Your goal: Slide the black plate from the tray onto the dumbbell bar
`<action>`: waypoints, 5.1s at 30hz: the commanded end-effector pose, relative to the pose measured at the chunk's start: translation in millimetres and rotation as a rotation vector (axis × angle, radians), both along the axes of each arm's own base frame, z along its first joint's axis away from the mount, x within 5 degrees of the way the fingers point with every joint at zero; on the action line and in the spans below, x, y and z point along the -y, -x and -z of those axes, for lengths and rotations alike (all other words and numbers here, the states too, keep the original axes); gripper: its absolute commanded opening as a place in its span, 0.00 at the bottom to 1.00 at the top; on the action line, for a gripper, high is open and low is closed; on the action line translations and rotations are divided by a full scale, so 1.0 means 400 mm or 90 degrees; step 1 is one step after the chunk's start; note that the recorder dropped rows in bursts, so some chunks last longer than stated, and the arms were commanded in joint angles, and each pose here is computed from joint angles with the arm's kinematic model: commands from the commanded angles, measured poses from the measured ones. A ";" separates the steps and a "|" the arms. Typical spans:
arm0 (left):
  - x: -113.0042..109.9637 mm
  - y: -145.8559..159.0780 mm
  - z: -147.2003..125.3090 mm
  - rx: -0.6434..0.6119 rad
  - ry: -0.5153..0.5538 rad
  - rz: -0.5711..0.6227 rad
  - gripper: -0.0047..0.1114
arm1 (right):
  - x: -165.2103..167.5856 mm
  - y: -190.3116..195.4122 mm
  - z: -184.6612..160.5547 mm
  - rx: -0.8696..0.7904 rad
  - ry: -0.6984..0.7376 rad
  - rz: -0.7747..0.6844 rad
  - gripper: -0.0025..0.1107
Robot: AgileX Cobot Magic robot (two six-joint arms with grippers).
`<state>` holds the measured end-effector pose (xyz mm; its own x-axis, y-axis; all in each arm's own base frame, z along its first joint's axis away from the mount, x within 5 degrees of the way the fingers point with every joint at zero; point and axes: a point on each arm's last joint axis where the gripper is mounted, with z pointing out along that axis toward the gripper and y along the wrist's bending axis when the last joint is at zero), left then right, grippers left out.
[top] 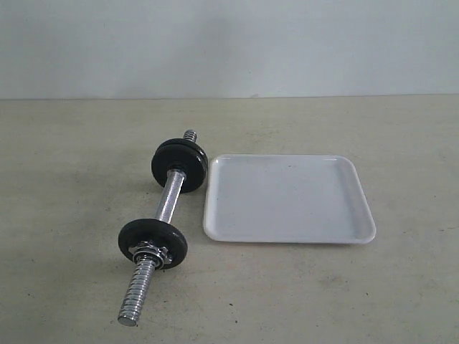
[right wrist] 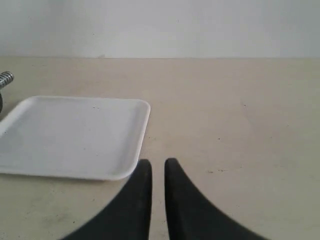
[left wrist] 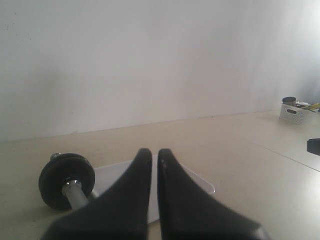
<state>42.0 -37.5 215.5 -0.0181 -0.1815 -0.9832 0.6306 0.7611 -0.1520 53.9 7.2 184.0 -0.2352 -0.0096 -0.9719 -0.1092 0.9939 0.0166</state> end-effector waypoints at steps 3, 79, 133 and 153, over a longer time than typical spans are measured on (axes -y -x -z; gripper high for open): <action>-0.001 -0.001 0.003 -0.002 0.002 -0.004 0.08 | 0.007 0.000 -0.001 0.002 -0.008 0.022 0.09; -0.053 -0.031 0.035 0.180 -0.578 -0.291 0.08 | 0.010 0.000 0.000 0.000 -0.019 0.034 0.09; -0.101 -0.031 0.074 0.227 -1.148 -0.255 0.08 | 0.010 0.000 0.001 -0.003 -0.017 0.033 0.09; -0.089 -0.036 0.030 0.113 -0.548 -0.430 0.08 | 0.010 0.000 0.001 -0.003 -0.019 0.034 0.09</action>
